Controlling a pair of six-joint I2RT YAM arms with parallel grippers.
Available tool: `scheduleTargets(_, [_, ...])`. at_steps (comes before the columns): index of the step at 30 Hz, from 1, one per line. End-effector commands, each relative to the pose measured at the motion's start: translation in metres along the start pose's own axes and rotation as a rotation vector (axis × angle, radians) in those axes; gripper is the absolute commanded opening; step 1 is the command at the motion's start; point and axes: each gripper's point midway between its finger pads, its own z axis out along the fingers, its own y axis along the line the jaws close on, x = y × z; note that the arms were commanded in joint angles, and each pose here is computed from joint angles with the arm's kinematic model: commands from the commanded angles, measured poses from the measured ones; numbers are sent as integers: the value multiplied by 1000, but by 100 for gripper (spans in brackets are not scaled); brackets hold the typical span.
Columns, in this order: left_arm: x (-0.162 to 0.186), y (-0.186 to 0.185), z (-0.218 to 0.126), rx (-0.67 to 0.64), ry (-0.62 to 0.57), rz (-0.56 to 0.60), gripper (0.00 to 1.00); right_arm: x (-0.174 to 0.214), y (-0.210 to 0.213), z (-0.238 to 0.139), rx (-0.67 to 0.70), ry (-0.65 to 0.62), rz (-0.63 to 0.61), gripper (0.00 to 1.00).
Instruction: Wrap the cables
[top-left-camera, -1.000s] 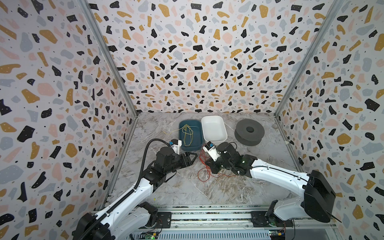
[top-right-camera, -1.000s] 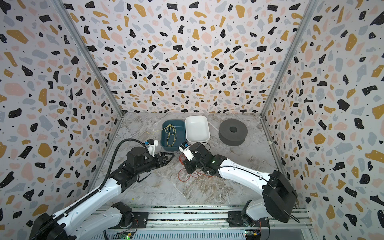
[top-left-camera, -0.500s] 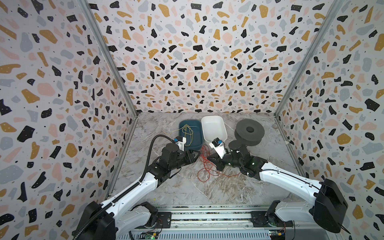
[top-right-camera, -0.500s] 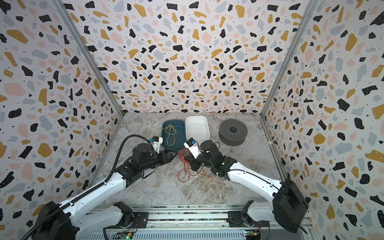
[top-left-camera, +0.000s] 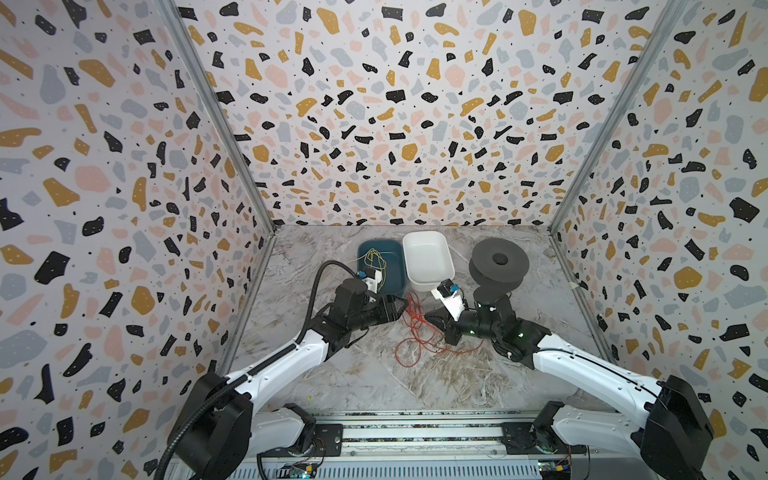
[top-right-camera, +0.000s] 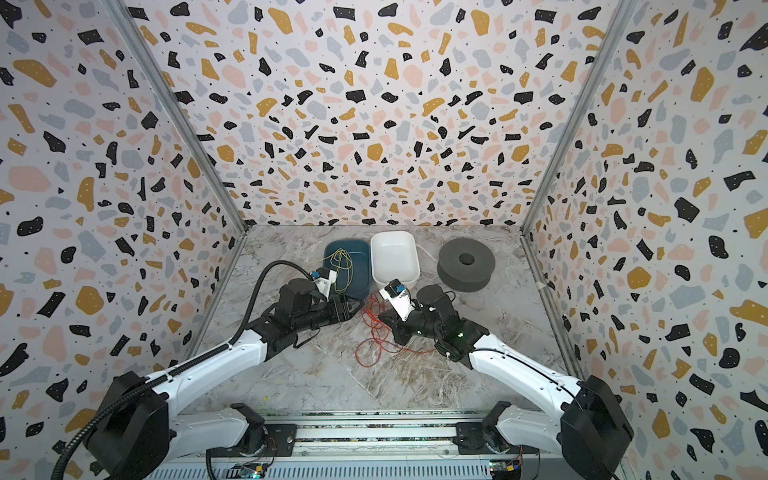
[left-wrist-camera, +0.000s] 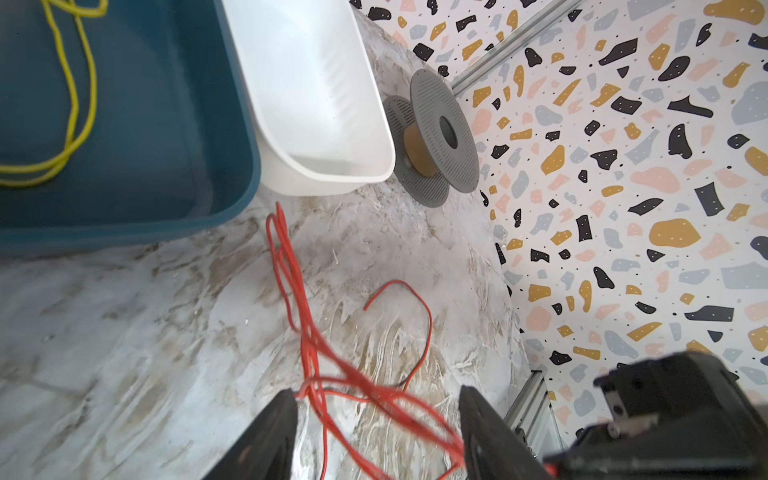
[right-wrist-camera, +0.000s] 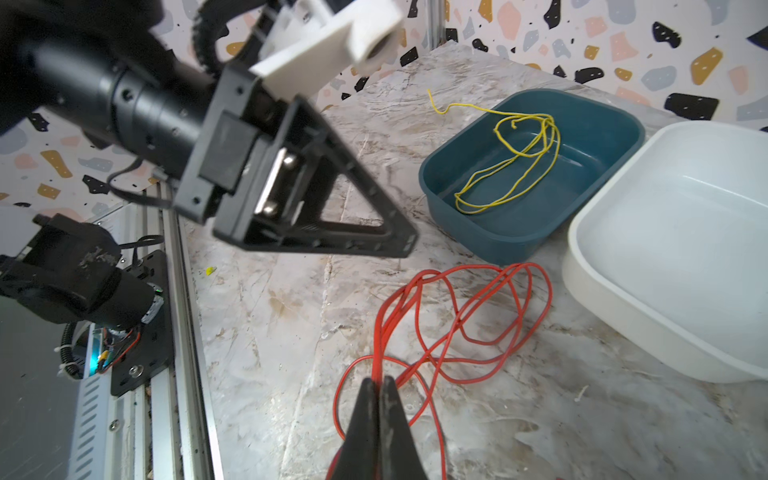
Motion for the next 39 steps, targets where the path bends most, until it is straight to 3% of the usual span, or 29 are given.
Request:
scheduleTargets(1, [-6,-1,-7,24,-71,17,64,-8,-2,-7,-23,-43,32,0])
scheduleTargets(7, [4,13,1,11,-71,119,52,-7,-11,-12,-55,-45,110,0])
scheduleTargets(20, [0,1,40,5,-80,261,47,-6,-17,-12,-81,-34,184,0])
scheduleTargets(32, [3,2,62,-9,-56,275,36,-9,-23,-8,-74,-33,225,0])
scheduleTargets(39, [8,12,63,-39,-46,281,35,-11,-29,-9,-52,-36,239,0])
